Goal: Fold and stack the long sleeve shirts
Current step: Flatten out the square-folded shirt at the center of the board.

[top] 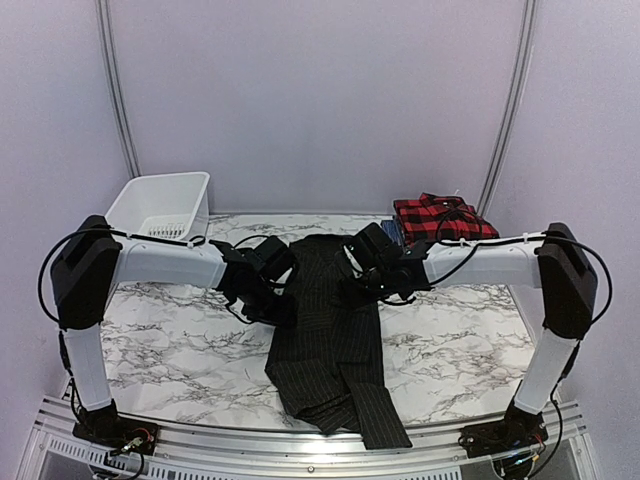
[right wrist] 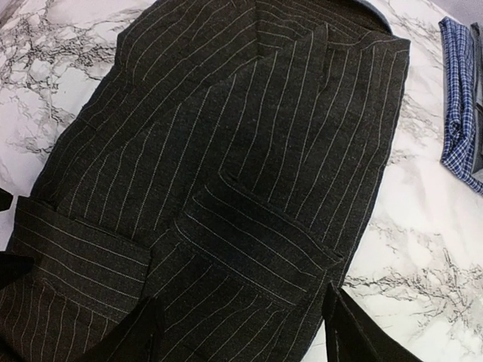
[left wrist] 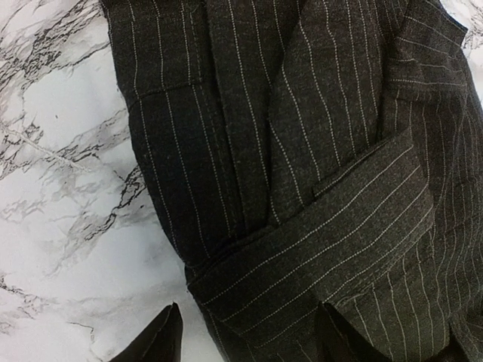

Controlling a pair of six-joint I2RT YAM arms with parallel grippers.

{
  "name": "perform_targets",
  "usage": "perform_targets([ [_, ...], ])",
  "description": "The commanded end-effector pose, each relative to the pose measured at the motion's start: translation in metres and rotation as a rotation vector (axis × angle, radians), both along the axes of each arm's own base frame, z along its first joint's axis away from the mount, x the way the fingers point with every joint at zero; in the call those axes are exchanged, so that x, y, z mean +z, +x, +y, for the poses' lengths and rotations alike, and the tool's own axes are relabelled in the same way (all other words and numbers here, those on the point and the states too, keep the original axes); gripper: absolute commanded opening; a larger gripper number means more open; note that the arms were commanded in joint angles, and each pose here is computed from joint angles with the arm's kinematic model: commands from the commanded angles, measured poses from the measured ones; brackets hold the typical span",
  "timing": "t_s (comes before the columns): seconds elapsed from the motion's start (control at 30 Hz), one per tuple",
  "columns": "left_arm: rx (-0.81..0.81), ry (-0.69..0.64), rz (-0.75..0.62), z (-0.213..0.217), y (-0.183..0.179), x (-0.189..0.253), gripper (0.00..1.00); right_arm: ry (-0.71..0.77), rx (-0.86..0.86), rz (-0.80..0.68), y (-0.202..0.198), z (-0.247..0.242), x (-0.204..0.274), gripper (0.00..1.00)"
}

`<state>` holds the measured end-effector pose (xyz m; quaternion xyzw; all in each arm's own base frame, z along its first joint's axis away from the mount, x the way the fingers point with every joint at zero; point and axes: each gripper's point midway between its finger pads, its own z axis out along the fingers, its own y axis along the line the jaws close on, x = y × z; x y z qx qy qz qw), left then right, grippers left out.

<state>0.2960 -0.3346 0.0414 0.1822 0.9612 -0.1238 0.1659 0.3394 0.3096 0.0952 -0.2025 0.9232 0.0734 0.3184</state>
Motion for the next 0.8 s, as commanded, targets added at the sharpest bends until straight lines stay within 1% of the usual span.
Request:
perform_targets([
  [0.0,0.004,-0.042,-0.005,-0.009,0.008,-0.003,0.59,-0.001,-0.019,-0.033,0.012,0.004,0.002,0.68],
  [0.2,-0.008,-0.067,0.011,-0.014,0.007,-0.005,0.36,-0.005,-0.032,-0.034,0.015,-0.001,0.001,0.68],
  [0.33,-0.009,-0.075,0.004,-0.013,0.007,0.000,0.11,-0.007,-0.031,-0.034,0.017,-0.002,0.000,0.68],
  [0.4,-0.009,-0.082,-0.009,-0.013,0.008,0.006,0.04,-0.007,-0.028,-0.033,0.018,-0.002,-0.002,0.70],
  [0.47,-0.009,-0.090,-0.026,-0.012,0.009,0.014,0.00,-0.003,-0.022,-0.035,0.019,0.000,-0.002,0.75],
  [0.57,0.000,-0.097,-0.064,-0.008,0.011,0.029,0.00,0.005,-0.016,-0.039,0.024,0.002,-0.004,0.80],
  [0.63,0.006,-0.110,-0.082,-0.005,0.011,0.039,0.00,0.006,-0.012,-0.032,0.028,0.004,-0.008,0.82],
  [0.77,0.044,-0.089,-0.144,0.009,0.014,0.055,0.00,-0.008,-0.019,-0.035,0.038,0.002,-0.013,0.82],
])
